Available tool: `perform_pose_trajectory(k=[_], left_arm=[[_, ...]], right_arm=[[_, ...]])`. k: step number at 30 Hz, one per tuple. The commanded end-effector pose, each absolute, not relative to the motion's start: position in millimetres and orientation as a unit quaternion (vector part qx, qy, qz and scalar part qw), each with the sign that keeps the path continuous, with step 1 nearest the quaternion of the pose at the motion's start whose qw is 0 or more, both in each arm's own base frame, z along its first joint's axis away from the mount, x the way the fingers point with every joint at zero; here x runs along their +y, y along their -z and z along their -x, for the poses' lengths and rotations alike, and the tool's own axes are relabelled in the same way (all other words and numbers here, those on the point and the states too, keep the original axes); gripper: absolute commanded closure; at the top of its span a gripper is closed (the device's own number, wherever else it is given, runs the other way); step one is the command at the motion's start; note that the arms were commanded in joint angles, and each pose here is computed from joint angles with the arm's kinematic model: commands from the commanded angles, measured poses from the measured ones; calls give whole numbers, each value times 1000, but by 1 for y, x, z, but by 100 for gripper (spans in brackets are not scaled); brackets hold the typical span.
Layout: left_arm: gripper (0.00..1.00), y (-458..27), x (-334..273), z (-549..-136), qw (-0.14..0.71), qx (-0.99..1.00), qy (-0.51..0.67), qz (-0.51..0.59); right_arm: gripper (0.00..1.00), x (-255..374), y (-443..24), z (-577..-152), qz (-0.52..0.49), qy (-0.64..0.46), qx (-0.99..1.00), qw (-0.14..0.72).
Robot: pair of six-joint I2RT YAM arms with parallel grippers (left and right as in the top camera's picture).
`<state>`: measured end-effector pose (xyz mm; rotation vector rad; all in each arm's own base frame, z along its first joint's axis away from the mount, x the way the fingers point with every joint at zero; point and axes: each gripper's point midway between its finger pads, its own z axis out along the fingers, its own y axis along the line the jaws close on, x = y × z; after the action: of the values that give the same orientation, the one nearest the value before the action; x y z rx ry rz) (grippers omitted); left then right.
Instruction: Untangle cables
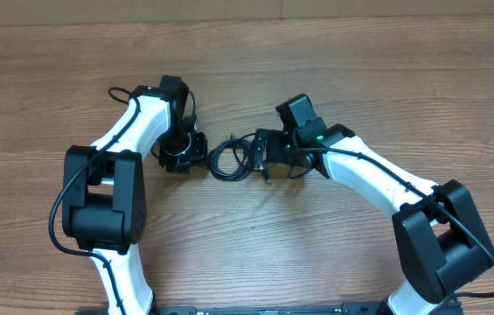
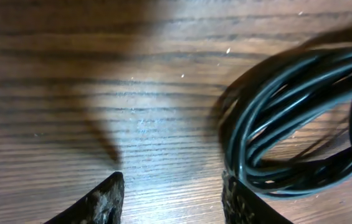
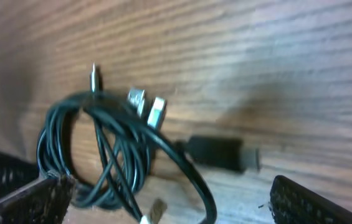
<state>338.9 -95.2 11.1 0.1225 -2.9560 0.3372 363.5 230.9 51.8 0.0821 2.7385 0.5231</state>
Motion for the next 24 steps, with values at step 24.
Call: perform_pose_trajectory(k=[24], left_arm=[[43, -9, -131, -357, 45, -985, -164, -37]], right_arm=[[0, 222, -27, -354, -49, -179, 966, 180]])
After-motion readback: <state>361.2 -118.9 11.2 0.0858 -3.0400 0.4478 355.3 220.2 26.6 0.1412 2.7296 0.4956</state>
